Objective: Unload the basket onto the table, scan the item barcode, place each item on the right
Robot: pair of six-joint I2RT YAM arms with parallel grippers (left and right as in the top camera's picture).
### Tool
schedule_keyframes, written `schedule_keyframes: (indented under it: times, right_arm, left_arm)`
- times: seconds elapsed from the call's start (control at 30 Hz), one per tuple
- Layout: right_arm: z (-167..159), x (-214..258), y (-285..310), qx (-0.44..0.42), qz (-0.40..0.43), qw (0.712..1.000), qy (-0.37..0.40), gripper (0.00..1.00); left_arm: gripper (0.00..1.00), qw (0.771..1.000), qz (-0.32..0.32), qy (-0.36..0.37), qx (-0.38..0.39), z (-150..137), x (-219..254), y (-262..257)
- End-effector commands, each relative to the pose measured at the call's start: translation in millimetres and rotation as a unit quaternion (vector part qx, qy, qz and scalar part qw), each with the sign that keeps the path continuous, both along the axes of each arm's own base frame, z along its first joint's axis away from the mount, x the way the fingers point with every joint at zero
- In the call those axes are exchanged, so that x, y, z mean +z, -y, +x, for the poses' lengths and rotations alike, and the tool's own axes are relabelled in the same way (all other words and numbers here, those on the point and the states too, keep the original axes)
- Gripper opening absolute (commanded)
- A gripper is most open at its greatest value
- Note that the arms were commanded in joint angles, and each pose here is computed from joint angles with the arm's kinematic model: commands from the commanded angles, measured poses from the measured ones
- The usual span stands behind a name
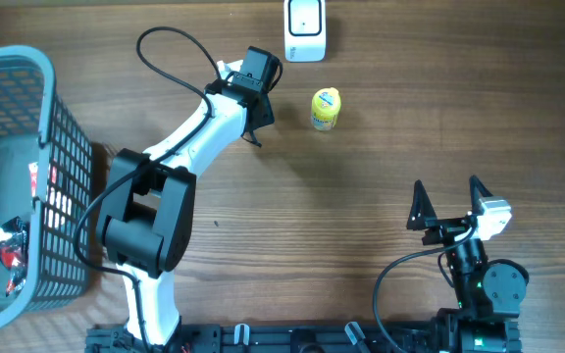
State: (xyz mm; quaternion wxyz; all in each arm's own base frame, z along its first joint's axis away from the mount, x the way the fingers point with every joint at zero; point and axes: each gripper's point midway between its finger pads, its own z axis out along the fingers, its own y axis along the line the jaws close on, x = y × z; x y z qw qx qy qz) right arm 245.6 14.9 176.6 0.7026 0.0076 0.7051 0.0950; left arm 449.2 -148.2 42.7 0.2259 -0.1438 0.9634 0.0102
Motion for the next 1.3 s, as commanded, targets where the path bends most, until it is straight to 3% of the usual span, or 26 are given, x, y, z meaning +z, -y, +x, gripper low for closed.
schedule_keyframes:
  times: [0.0, 0.33, 0.4, 0.5, 0.53, 0.57, 0.67, 0.77, 0.87, 0.93, 1.0, 1.07, 1.27]
  right_arm:
    - [0, 2, 0, -0.002, 0.006, 1.000, 0.004, 1.00]
    - [0, 2, 0, -0.002, 0.006, 1.000, 0.004, 1.00]
    - [0, 2, 0, -0.002, 0.006, 1.000, 0.004, 1.00]
    - [0, 2, 0, -0.002, 0.006, 1.000, 0.004, 1.00]
    - [0, 2, 0, -0.002, 0.006, 1.000, 0.004, 1.00]
    - [0, 2, 0, -0.002, 0.006, 1.000, 0.004, 1.00]
    - [0, 2, 0, -0.002, 0.006, 1.000, 0.004, 1.00]
    - [0, 2, 0, -0.002, 0.006, 1.000, 0.004, 1.00]
    - [0, 2, 0, -0.002, 0.006, 1.000, 0.004, 1.00]
    - [0, 2, 0, -0.002, 0.006, 1.000, 0.004, 1.00]
    - [0, 2, 0, -0.002, 0.006, 1.000, 0.004, 1.00]
    - [0, 2, 0, -0.002, 0.006, 1.000, 0.004, 1.00]
    - [0, 2, 0, -0.002, 0.006, 1.000, 0.004, 1.00]
  left_arm:
    - [0.58, 1.000, 0.010, 0.014, 0.005, 5, 8, -6]
    - [0.63, 1.000, 0.014, 0.021, -0.006, 8, 14, -7]
    - [0.68, 0.998, 0.024, 0.045, -0.034, 12, 43, -9]
    - [0.77, 0.990, 0.060, 0.130, -0.009, 10, 137, -34]
    - [0.96, 0.982, 0.072, 0.175, 0.015, 3, 185, -51]
    - [1.00, 0.974, 0.074, 0.210, 0.034, -5, 219, -64]
    - [1.00, 0.934, 0.046, 0.334, 0.122, -68, 338, -141]
    - [1.00, 0.882, 0.043, 0.374, 0.283, -146, 377, -242]
    - [1.00, 0.835, 0.041, 0.348, 0.425, -210, 365, -314]
    - [1.00, 0.822, 0.029, 0.319, 0.472, -223, 348, -342]
    - [1.00, 0.820, 0.011, 0.280, 0.499, -218, 322, -368]
    - [1.00, 0.826, 0.007, 0.223, 0.517, -203, 286, -392]
    - [1.00, 0.889, 0.020, 0.054, 0.455, -144, 163, -435]
